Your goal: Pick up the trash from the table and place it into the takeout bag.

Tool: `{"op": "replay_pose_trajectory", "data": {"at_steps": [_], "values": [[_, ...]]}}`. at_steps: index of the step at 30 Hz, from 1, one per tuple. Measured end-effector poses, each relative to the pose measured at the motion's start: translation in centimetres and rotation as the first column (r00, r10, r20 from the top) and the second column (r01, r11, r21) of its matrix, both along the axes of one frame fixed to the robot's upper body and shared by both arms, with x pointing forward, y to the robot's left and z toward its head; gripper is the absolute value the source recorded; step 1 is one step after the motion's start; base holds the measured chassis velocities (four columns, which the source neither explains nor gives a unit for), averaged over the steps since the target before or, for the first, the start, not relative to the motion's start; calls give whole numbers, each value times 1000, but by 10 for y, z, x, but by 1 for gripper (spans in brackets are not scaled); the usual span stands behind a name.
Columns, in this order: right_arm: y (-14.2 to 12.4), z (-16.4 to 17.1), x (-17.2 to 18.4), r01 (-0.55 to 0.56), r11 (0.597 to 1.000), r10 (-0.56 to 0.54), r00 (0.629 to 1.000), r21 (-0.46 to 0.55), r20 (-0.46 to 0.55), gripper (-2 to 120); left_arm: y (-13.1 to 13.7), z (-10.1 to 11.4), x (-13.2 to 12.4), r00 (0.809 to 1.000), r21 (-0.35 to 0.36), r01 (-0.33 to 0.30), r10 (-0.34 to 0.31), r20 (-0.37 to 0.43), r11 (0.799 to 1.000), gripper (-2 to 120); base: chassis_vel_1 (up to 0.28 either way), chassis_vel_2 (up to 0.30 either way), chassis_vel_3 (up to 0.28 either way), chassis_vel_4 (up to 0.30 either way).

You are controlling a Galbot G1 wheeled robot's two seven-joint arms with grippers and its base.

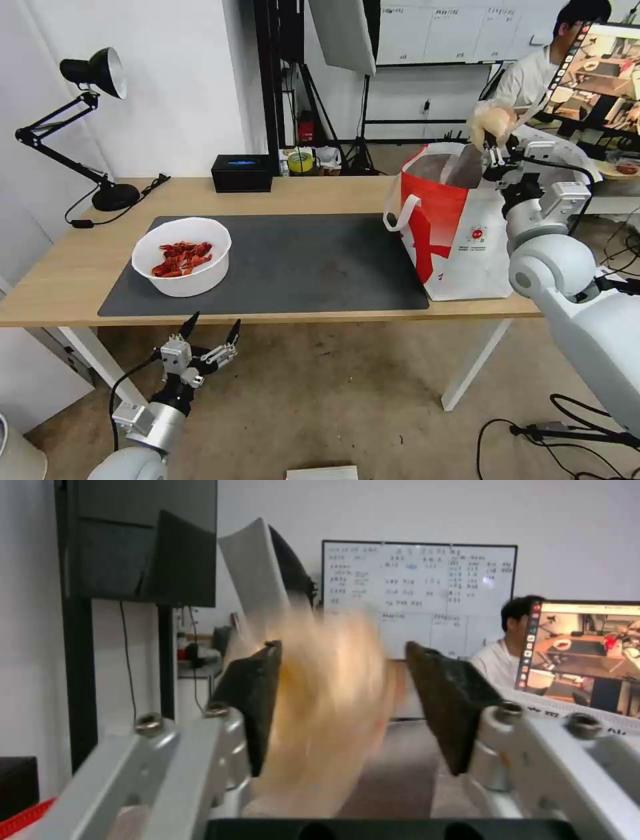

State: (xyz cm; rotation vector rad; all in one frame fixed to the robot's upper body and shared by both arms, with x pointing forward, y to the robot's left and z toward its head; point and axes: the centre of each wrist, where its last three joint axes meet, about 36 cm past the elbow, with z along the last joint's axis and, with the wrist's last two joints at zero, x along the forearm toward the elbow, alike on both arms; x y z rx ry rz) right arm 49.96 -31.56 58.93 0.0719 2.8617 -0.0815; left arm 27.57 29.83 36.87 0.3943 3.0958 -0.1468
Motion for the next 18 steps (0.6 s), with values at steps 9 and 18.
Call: {"op": "replay_pose_trajectory", "data": {"at_steps": [9, 18], "values": [[1, 3, 0, -5, 1000, 5, 1000, -2, -3, 91, 1, 2, 0, 1000, -1, -2, 2, 4, 1000, 100, 0, 0, 0, 0], [4, 0, -3, -30, 1000, 30, 999, 9, -24, 100, 2, 3, 0, 1000, 0, -4, 4, 7, 1000, 100, 0, 0, 0, 0]]}}
